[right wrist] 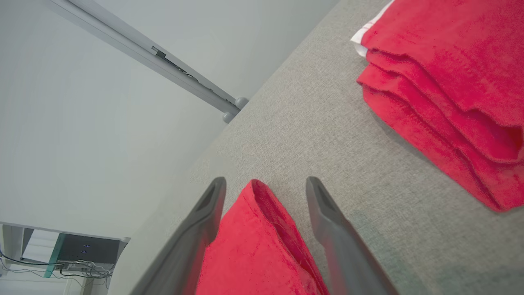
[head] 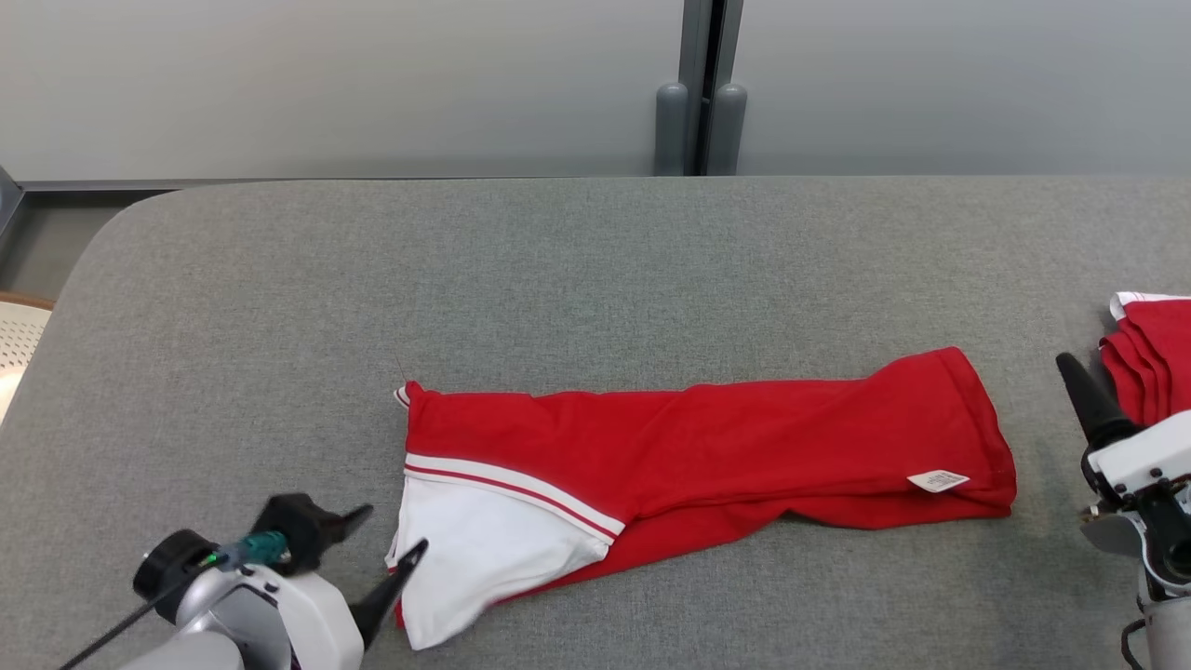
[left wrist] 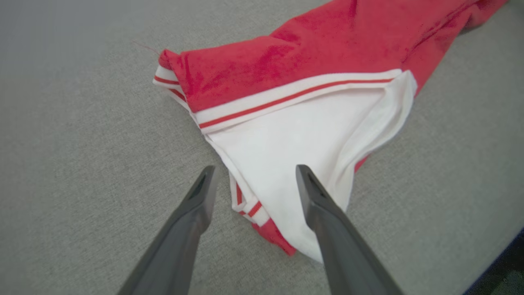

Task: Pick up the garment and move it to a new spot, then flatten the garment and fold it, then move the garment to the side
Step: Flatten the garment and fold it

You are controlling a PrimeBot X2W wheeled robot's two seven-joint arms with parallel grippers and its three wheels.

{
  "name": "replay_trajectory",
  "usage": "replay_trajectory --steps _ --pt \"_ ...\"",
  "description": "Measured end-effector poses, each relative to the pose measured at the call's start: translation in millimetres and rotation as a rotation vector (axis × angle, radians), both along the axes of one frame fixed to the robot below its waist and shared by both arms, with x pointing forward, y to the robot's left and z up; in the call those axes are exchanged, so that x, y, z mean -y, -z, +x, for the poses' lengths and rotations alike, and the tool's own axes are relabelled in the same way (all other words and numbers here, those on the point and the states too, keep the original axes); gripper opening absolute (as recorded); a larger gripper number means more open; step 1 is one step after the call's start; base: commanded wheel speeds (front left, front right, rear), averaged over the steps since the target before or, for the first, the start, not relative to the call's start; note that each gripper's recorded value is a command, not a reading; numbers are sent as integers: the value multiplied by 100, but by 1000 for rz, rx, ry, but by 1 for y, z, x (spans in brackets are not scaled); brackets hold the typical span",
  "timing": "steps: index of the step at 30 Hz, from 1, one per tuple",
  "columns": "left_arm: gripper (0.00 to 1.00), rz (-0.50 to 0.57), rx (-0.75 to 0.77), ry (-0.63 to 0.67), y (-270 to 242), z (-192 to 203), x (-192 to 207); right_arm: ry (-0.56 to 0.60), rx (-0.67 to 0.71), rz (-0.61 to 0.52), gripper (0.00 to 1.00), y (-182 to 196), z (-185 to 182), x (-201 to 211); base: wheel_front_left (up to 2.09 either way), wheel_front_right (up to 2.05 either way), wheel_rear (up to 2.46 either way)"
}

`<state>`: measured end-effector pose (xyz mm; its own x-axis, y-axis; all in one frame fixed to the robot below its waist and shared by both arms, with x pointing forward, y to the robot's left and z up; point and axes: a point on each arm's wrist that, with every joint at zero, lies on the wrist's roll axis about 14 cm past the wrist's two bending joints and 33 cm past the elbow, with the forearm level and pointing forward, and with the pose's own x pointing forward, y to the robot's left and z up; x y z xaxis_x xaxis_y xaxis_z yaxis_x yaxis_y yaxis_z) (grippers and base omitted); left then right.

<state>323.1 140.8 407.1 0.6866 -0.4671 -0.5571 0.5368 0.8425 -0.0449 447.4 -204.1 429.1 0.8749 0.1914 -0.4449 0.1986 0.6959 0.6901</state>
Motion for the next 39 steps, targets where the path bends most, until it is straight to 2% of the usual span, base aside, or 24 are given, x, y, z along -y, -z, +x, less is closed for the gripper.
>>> replay_trajectory --steps 3,6,7,11,14,18,20,24,32,35,37,39 --pt "100 -45 112 -104 -24 25 -12 8 142 -42 100 -34 14 -4 0 0 0" --pt "100 -117 292 -237 -63 57 -28 5 283 -62 100 -68 19 -16 0 0 0" --pt "100 -177 361 -317 -84 70 -35 -6 371 -90 100 -85 17 -25 0 0 0" --pt "100 -344 519 -476 -141 93 -47 -46 547 -184 100 -116 7 -43 0 0 0" --pt "100 -405 658 -550 -173 92 -57 -54 648 -244 100 -127 -3 -50 0 0 0" --pt "100 -484 707 -657 -171 74 -63 -93 730 -338 100 -128 -17 -61 0 0 0" --pt "100 -505 704 -684 -162 64 -64 -123 740 -389 100 -122 -24 -66 0 0 0" --pt "100 -522 685 -748 -142 51 -71 -146 704 -423 100 -101 -33 -72 0 0 0" --pt "100 -463 622 -755 -107 39 -77 -159 611 -425 100 -66 -39 -80 0 0 0" --pt "100 -448 616 -752 -103 41 -79 -125 556 -414 100 -51 -36 -73 0 0 0" --pt "100 -450 605 -747 -100 43 -78 -64 435 -373 100 -21 -38 -60 0 0 0" --pt "100 -459 607 -740 -101 44 -76 -16 381 -327 100 -9 -37 -55 0 0 0"
